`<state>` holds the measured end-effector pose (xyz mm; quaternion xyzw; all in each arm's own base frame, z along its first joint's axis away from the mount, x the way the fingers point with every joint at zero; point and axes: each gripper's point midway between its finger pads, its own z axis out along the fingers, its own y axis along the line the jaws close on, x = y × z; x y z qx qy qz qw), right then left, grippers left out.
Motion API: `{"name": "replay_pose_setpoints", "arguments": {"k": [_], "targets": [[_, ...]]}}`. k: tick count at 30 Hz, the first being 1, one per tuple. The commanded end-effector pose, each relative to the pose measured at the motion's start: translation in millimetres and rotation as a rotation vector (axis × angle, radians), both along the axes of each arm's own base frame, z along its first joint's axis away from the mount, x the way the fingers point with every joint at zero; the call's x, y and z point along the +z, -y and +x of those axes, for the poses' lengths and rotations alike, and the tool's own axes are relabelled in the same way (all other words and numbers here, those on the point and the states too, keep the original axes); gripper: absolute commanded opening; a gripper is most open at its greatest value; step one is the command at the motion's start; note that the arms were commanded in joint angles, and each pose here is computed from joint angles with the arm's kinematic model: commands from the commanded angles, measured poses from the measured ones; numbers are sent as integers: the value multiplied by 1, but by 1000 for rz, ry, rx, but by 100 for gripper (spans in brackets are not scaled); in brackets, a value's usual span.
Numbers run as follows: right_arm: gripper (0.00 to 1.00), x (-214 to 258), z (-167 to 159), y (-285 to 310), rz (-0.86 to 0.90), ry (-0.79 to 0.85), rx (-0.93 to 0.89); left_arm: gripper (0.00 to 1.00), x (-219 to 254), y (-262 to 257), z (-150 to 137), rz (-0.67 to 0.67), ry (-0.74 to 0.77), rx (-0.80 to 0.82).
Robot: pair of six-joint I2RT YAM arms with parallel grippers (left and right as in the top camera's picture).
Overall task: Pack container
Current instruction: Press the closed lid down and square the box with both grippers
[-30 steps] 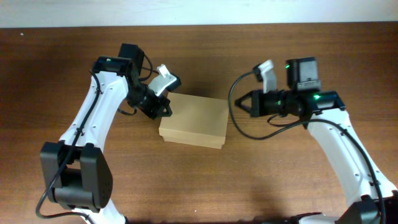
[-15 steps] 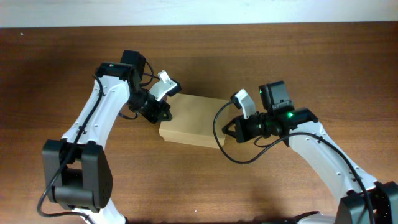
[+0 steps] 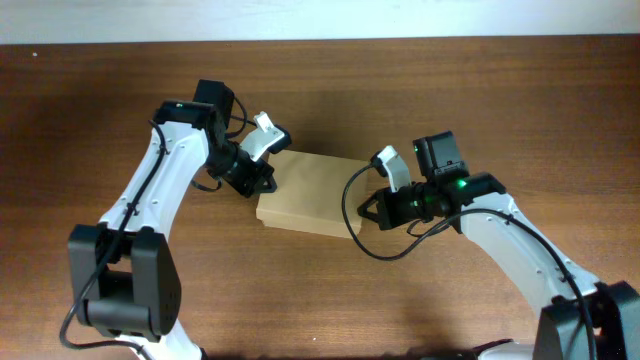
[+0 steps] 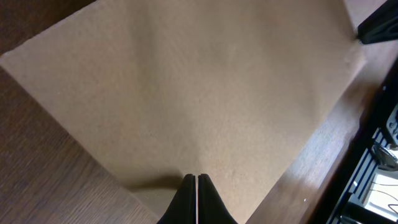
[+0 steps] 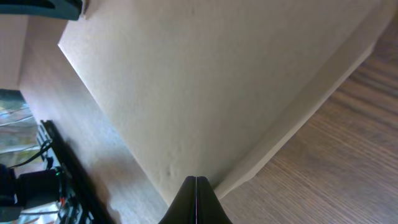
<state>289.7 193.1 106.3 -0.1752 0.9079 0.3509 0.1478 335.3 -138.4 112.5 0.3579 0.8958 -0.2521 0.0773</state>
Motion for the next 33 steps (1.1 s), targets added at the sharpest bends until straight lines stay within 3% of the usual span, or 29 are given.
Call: {"name": "replay_pose_setpoints", "arguments": {"k": [1, 13, 19, 25, 29, 33], "targets": [[4, 38, 14, 4, -20, 144, -33, 2, 13, -4, -3, 5, 36, 14], [4, 61, 10, 11, -29, 213, -60, 2, -16, -7, -18, 27, -27, 32], [4, 22, 1, 39, -185, 64, -204, 2, 7, -7, -10, 9, 55, 69], [4, -6, 19, 40, -185, 43, -288, 2, 28, -38, 19, 11, 141, 278], [4, -26, 36, 28, -139, 26, -286, 2, 4, -64, 29, -12, 100, 472], [4, -37, 51, 17, -97, 42, -269, 2, -20, -54, 23, -95, 49, 529]]}}
